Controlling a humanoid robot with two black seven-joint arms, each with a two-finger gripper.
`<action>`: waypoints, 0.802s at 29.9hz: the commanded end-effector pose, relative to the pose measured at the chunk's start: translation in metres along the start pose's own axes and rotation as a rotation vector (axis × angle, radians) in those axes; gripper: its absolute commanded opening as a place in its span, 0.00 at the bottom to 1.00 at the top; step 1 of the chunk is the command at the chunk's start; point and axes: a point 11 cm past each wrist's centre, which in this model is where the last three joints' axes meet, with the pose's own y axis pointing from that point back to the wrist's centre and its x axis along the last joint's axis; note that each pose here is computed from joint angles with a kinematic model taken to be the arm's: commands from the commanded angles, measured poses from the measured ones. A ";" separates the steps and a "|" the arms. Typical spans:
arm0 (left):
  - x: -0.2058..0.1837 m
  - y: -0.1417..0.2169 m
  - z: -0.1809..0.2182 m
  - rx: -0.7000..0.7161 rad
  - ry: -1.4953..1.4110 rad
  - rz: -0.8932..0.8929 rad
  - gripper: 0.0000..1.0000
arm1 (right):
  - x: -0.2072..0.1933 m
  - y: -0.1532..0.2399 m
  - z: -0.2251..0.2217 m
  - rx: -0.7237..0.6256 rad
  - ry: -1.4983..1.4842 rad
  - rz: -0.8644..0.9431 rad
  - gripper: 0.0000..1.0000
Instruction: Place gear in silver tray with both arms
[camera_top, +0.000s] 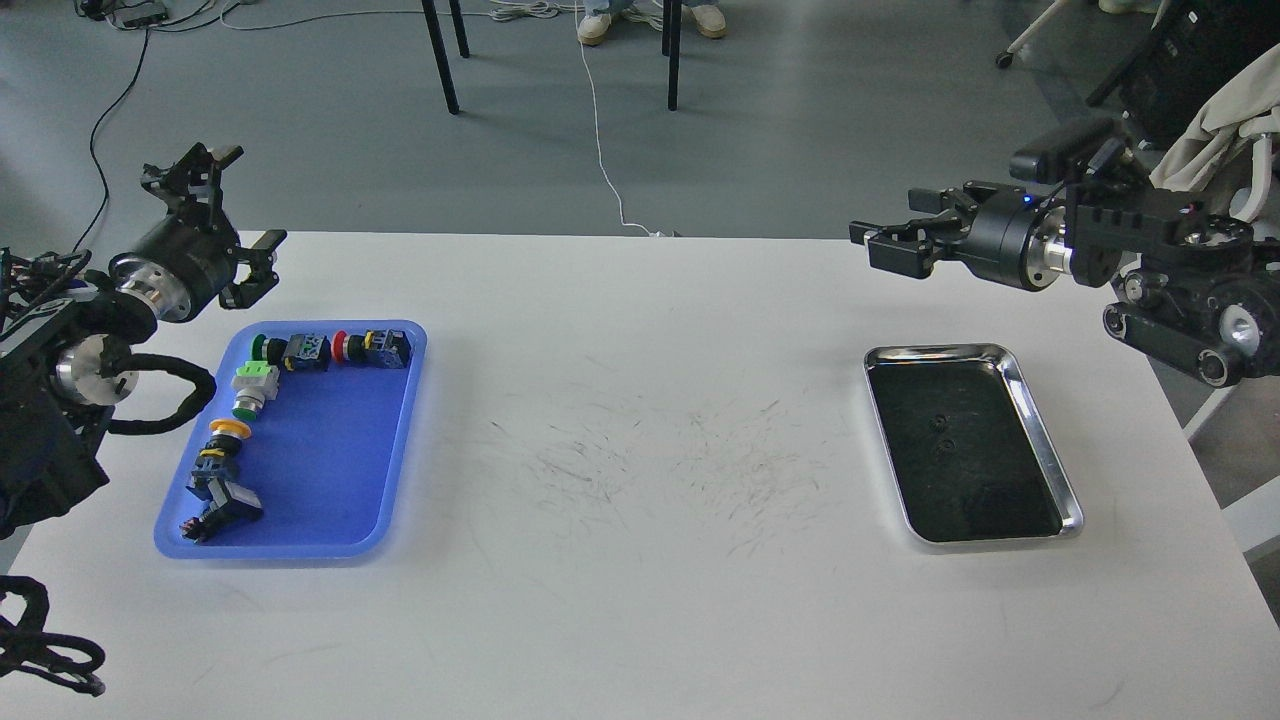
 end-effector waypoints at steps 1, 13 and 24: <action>0.001 0.001 0.000 -0.002 0.004 0.002 0.99 | 0.000 0.002 0.005 -0.023 -0.129 0.076 0.90; -0.003 -0.004 0.018 -0.057 0.044 -0.004 0.99 | 0.023 0.015 0.037 -0.135 -0.743 0.465 0.95; -0.040 -0.018 0.018 -0.095 0.127 -0.086 0.99 | 0.016 -0.002 0.025 -0.122 -1.136 0.642 0.96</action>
